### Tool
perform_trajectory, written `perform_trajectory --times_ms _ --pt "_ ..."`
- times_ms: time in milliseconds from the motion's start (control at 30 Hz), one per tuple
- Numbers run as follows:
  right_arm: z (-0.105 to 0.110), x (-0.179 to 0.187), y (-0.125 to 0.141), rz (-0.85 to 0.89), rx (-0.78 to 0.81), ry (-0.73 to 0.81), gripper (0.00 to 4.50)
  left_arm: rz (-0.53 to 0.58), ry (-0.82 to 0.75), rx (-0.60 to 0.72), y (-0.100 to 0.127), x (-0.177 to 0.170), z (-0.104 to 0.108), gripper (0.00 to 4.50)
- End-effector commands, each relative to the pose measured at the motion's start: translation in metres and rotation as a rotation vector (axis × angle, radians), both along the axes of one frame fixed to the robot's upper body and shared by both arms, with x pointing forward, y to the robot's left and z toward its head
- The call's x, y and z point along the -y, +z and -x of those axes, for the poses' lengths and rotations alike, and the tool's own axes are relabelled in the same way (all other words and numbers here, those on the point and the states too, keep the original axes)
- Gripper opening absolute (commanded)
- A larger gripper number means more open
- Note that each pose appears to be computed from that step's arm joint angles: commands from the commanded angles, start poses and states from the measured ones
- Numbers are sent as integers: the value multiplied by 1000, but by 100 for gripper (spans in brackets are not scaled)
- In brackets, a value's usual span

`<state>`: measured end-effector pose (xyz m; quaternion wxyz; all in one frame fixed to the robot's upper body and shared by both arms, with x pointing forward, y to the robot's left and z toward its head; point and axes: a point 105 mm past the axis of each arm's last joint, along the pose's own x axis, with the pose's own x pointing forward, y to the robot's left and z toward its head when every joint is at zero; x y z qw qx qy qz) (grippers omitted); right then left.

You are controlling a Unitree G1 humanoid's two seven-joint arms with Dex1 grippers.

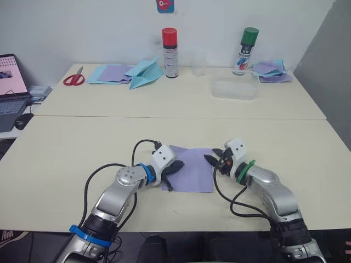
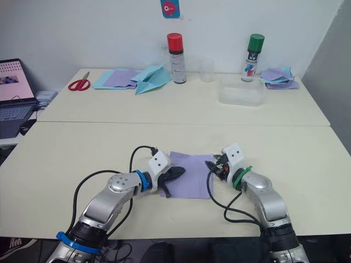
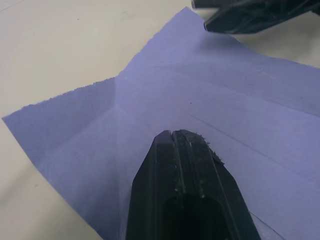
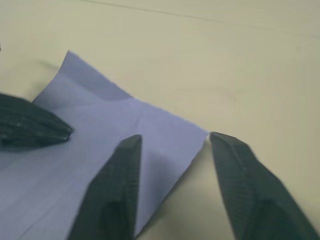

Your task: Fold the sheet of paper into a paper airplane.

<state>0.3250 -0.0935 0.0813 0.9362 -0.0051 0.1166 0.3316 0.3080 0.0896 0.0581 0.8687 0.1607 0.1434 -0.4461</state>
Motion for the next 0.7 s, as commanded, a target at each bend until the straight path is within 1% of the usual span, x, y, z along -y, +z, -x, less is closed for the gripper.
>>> perform_trajectory --times_ms 33,133,267,400,500,533,600,667,700 --pt "-8 3 14 -91 -34 -62 234 -63 7 -93 -28 -4 8 0" --pt "-9 3 5 -128 -135 -72 234 -57 -18 -94 -27 0 10 0" --pt "-7 -3 1 -155 -213 -40 234 -55 -29 -99 -27 1 11 0" --pt "-7 -8 2 -148 -210 -7 234 -59 -19 -95 -26 0 10 0" --pt "-9 -11 8 -128 -154 15 176 -60 -15 -93 -26 0 9 0" --pt "-9 -11 9 -119 -138 19 149 -59 -14 -92 -26 0 9 0" --pt "-9 -13 11 -92 -100 34 70 -60 -12 -92 -26 -1 10 0" --pt "-6 -15 15 -48 -43 71 2 -60 -11 -93 -26 -1 10 0" --pt "-4 -17 16 -33 -18 90 2 -60 -10 -93 -26 -1 10 0"
